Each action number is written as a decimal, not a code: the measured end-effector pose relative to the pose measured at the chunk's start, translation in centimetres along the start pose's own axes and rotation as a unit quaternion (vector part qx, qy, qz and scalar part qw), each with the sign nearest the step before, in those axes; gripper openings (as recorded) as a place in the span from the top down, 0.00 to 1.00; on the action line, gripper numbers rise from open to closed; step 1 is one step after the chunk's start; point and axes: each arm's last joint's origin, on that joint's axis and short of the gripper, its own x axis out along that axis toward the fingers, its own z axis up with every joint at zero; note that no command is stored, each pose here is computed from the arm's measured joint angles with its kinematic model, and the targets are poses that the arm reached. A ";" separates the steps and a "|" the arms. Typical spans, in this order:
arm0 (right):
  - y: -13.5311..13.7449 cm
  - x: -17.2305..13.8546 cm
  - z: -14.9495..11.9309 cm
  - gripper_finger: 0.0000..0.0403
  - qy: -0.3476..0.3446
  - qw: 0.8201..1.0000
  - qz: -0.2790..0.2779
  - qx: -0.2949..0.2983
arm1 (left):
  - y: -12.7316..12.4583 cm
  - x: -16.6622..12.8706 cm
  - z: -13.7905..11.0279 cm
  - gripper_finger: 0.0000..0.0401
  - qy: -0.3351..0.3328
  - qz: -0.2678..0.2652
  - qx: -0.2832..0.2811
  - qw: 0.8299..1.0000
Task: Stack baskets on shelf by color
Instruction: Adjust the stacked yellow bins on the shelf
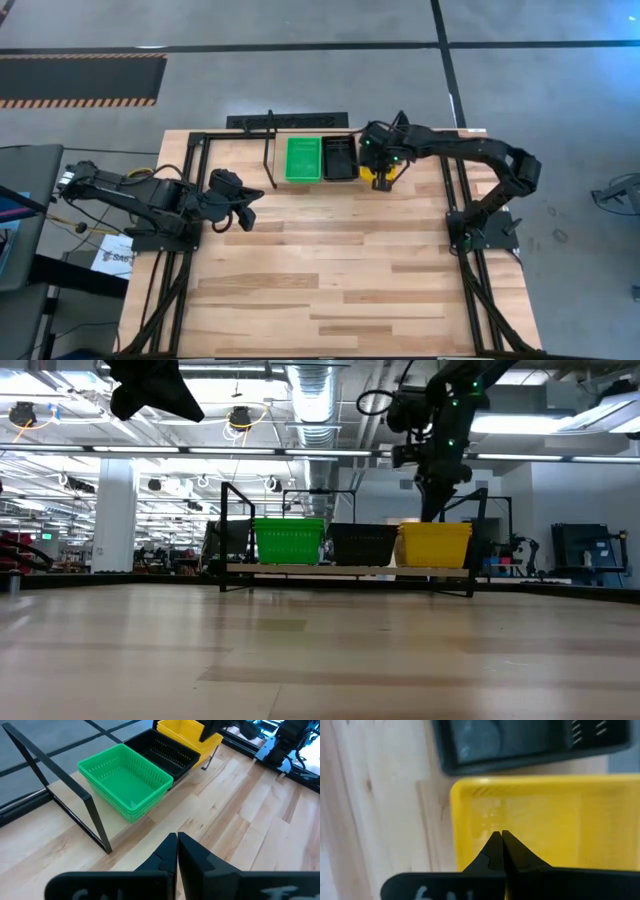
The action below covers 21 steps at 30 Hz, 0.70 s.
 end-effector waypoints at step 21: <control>1.7 0.9 -1.3 1.00 0.028 0.999 0.038 -0.005 | 0.0 0.0 0.0 1.00 -0.002 0.002 0.000 1.000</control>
